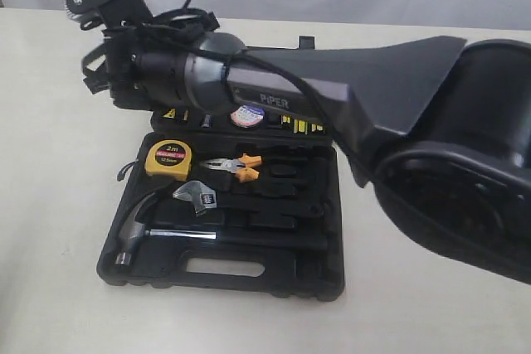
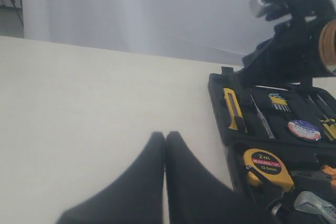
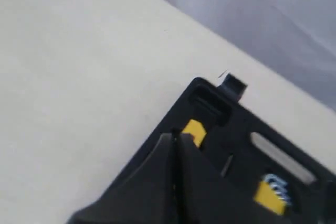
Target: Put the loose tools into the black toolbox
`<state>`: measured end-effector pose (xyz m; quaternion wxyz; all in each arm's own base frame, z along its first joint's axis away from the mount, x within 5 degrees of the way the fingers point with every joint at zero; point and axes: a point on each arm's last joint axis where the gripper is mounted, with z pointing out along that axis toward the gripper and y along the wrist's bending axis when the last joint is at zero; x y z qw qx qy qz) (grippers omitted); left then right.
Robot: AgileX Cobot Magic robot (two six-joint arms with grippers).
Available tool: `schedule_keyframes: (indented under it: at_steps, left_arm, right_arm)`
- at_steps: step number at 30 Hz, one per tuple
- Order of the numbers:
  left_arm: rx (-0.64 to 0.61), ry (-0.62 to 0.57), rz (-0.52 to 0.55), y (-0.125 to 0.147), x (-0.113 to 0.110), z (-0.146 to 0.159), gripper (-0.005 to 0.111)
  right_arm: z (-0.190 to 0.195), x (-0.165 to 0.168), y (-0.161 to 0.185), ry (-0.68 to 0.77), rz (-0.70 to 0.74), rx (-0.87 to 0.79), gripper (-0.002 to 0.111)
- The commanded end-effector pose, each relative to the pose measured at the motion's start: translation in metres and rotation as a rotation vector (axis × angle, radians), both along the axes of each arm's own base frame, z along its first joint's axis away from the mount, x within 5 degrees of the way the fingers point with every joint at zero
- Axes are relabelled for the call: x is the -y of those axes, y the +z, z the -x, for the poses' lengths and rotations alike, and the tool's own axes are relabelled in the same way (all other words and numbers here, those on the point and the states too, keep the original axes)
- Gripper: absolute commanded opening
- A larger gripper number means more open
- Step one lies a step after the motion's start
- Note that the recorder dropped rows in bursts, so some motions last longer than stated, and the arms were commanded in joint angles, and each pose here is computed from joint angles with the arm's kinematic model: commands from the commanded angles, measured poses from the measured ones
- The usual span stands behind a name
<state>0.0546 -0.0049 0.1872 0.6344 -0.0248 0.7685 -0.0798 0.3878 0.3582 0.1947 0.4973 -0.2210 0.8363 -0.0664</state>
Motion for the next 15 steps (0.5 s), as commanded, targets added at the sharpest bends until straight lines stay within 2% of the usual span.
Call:
schedule_keyframes:
  at_steps: [1,6,10,15]
  left_arm:
    - [0.001,-0.006,-0.003,0.001,0.000,0.000,0.000]
    - [0.001,-0.006,-0.003,0.001,0.000,0.000,0.000]
    - [0.001,-0.006,-0.003,0.001,0.000,0.000,0.000]
    - [0.001,-0.006,-0.003,0.001,0.000,0.000,0.000]
  right_arm:
    - [0.028,0.002,0.046,0.033,0.236,0.022,0.000]
    - [0.067,0.005,0.086,0.133,0.428,-0.072,0.000]
    - [0.110,0.008,0.105,0.177,0.590,-0.122,0.000]
    - [0.168,0.015,0.115,0.248,0.603,-0.157,0.000]
